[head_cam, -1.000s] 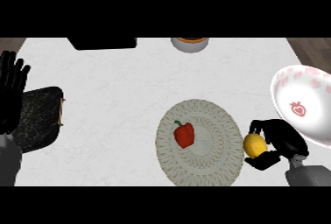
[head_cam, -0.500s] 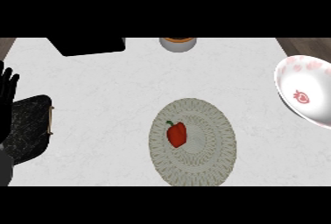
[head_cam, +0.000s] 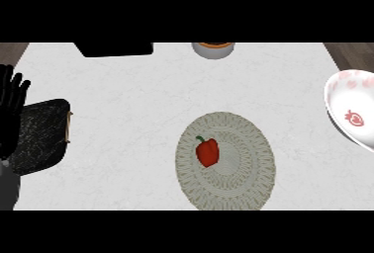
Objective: Pick the lemon from the placemat and place it in the bowl
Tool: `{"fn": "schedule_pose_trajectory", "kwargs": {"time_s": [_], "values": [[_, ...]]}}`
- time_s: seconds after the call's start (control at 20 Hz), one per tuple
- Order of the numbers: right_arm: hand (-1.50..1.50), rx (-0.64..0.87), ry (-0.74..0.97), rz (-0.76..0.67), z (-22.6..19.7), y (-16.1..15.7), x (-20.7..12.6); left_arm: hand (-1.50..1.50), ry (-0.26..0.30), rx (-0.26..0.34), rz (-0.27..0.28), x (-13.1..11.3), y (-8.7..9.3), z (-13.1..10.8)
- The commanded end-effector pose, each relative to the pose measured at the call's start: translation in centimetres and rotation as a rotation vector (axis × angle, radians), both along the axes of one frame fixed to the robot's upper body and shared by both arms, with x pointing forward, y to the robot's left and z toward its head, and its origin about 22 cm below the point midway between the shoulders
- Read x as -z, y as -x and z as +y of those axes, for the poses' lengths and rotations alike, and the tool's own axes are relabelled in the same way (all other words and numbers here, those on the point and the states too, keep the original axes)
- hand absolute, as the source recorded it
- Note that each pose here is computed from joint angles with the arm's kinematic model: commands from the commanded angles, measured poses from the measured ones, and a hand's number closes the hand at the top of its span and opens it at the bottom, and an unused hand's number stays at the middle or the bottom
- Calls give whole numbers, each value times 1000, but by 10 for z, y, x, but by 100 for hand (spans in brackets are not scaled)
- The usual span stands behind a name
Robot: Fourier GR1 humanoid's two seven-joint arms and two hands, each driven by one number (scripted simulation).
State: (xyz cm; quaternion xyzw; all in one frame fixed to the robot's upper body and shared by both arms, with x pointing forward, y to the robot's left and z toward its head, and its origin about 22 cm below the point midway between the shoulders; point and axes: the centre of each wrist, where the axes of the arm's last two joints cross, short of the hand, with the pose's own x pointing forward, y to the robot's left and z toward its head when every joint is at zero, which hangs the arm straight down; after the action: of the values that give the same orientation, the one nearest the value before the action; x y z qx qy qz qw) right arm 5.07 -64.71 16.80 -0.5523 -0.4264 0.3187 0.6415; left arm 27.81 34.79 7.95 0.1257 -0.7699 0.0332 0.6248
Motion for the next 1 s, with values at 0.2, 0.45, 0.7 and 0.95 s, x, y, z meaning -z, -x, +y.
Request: {"fn": "schedule_pose_trajectory", "kwargs": {"time_s": [0.2,0.45,0.7,0.95], "values": [[150,-142,-106,-289,-18,16,-66,0,3,42,-7,0,-13,-15],[150,-223,-249,-339,-15,8,-92,0,-7,51,-2,-5,-3,-9],[150,-254,-314,-284,-3,-23,-123,0,-15,53,-1,-9,-15,-17],[150,-270,-321,-250,24,-76,-132,0,-7,68,-4,-1,-20,-20]]}}
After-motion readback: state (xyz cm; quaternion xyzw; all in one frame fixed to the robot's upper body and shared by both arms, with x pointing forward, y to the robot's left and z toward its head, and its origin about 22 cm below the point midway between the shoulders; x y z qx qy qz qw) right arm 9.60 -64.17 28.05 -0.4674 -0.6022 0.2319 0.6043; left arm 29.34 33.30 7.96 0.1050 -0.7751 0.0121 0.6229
